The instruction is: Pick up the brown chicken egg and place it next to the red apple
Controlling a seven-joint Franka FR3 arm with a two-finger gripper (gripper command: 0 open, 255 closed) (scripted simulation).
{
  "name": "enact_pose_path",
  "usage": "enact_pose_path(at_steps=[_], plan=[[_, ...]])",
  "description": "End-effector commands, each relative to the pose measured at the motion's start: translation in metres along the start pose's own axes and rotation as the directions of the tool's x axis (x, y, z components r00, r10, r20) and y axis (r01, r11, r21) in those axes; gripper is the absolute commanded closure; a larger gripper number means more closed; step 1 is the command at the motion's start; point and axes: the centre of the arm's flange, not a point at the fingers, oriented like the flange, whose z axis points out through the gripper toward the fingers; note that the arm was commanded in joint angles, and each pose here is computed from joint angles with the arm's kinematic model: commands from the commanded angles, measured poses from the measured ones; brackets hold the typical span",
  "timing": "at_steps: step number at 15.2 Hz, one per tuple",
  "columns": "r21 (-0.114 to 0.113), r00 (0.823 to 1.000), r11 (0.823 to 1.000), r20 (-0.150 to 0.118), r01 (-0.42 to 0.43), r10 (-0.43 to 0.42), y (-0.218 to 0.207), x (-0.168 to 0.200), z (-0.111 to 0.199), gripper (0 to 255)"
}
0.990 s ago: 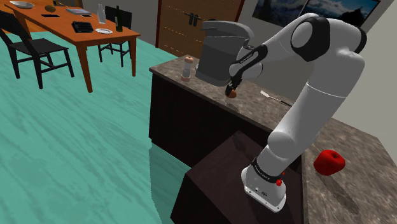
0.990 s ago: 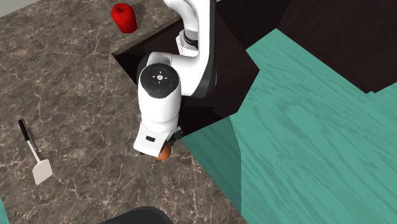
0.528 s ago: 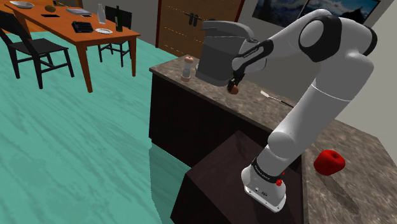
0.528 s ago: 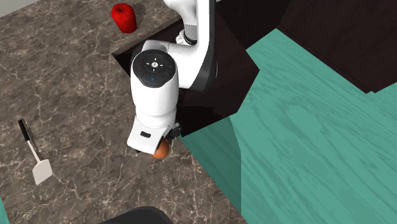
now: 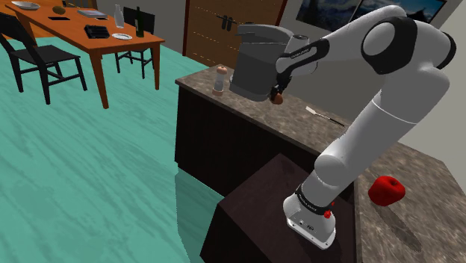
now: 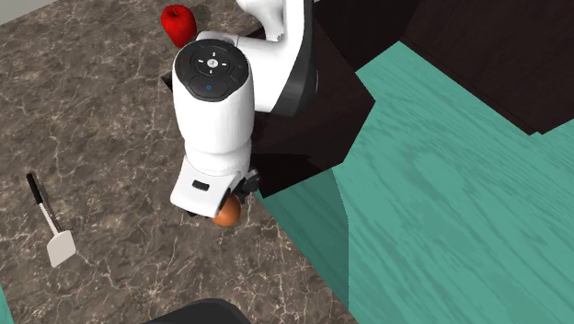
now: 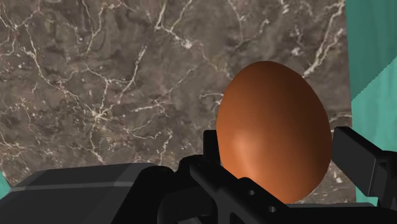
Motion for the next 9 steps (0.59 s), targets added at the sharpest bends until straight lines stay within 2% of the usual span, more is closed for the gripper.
enact_pose_path(at_steps=[1,9], plan=[[0.000,1.000,1.000,0.000,0.000,0.000,0.003,0.001,-0.009,255],[0.000,1.000,1.000,0.000,0.000,0.000,0.013,0.004,-0.050,255]])
